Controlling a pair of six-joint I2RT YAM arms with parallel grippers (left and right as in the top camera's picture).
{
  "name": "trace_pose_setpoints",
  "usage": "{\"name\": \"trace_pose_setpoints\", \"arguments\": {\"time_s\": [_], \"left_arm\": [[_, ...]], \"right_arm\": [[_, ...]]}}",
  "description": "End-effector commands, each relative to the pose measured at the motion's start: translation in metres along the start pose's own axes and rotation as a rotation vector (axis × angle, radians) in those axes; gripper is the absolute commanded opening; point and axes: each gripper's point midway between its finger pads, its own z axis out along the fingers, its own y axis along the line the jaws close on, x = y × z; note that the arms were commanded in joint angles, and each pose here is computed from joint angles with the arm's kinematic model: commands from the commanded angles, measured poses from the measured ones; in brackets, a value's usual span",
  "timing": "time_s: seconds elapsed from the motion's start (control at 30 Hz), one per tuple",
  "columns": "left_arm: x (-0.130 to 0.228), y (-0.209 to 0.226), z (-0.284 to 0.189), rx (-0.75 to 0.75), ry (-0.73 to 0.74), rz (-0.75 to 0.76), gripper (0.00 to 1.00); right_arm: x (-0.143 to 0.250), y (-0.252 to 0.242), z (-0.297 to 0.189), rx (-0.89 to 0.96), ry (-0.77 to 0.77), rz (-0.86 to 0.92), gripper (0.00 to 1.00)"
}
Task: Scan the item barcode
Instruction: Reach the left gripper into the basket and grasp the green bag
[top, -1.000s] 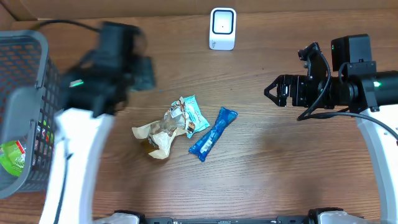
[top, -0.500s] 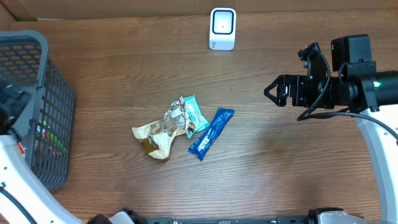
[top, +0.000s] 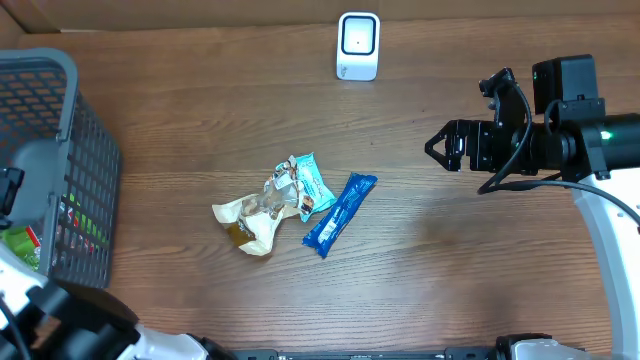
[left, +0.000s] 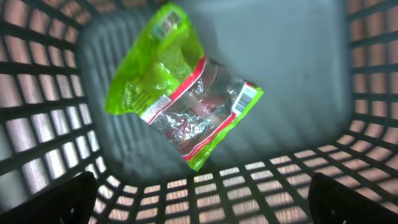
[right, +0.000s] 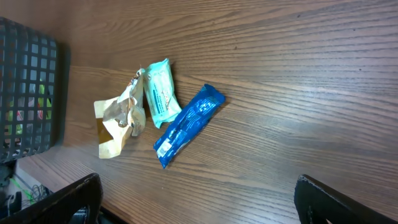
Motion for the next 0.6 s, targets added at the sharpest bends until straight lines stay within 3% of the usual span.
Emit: {"name": "trace_pose_setpoints", "arguments": {"time_s": [0.0, 0.27, 0.57], "left_arm": [[0.002, 0.001, 0.027, -0.032, 0.058, -0.042, 0.97], [-0.002, 0.013, 0.075, -0.069, 0.086, -0.071, 0.95], [0.025, 0.022, 0.131, -0.069, 0.115, -0.083, 0.94]], "right_arm": [[0.001, 0.004, 0.001, -0.012, 0.002, -0.003, 0.99], [0.002, 0.003, 0.001, -0.011, 0.007, 0.004, 0.99], [0.002, 0.003, 0.001, -0.011, 0.007, 0.004, 0.99]]}}
